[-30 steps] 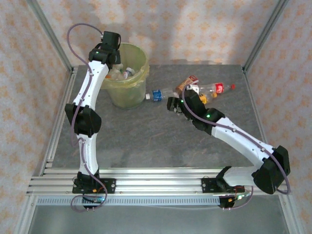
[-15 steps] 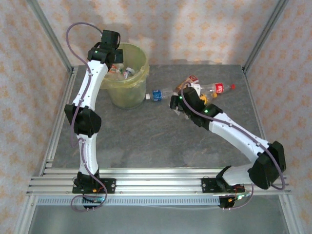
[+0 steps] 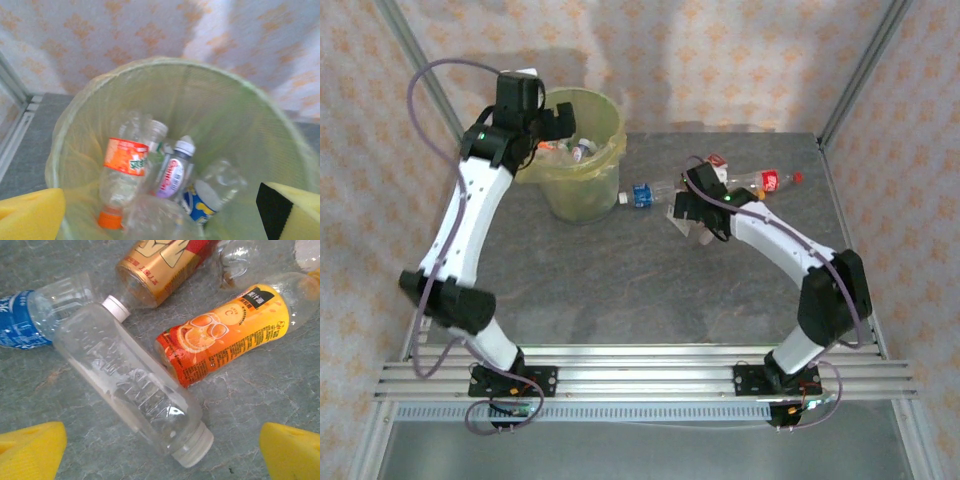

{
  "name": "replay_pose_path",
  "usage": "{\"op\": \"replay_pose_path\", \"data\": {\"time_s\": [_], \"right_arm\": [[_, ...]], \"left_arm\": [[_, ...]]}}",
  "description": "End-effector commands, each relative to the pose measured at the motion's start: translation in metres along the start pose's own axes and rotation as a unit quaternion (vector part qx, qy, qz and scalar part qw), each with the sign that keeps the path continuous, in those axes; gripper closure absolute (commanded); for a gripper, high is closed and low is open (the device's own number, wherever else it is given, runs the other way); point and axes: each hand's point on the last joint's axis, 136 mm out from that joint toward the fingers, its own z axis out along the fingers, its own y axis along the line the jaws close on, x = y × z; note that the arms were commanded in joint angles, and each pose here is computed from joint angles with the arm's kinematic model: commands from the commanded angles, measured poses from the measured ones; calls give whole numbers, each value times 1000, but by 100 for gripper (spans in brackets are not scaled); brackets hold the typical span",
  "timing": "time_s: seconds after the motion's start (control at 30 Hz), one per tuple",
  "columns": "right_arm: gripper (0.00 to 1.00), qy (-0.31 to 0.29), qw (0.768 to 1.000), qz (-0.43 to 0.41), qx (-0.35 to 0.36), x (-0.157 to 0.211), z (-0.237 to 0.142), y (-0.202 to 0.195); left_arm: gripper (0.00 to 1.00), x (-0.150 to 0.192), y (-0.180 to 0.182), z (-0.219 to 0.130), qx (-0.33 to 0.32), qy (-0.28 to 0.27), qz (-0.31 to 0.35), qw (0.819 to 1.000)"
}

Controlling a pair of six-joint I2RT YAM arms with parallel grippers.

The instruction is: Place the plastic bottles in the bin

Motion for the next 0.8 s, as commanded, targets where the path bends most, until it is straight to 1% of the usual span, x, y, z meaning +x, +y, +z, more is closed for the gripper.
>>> {"op": "replay_pose_path", "data": {"time_s": [0.0,0.1,0.27,0.43,0.6,0.77], "right_arm": [[1,50,998,-30,6,10,14,-5],[1,80,996,-42,11,15,30,-7],[1,106,992,-66,8,19,50,-5],[5,119,989,-91,4,22,64,-1],[9,140,985,-103,-26,29,73,11],[16,158,980,-98,-65,37,76,25]], "left_arm": [[0,-2,-16,-21,49,-41,-45,997],[0,13,-21,-40,81,-46,-71,993],[0,36,-20,-65,112,-50,-107,987],[0,54,-8,-77,107,-52,-132,984],[0,58,1,-83,93,-56,-137,985],[0,58,2,-83,90,-56,-138,985]]}}
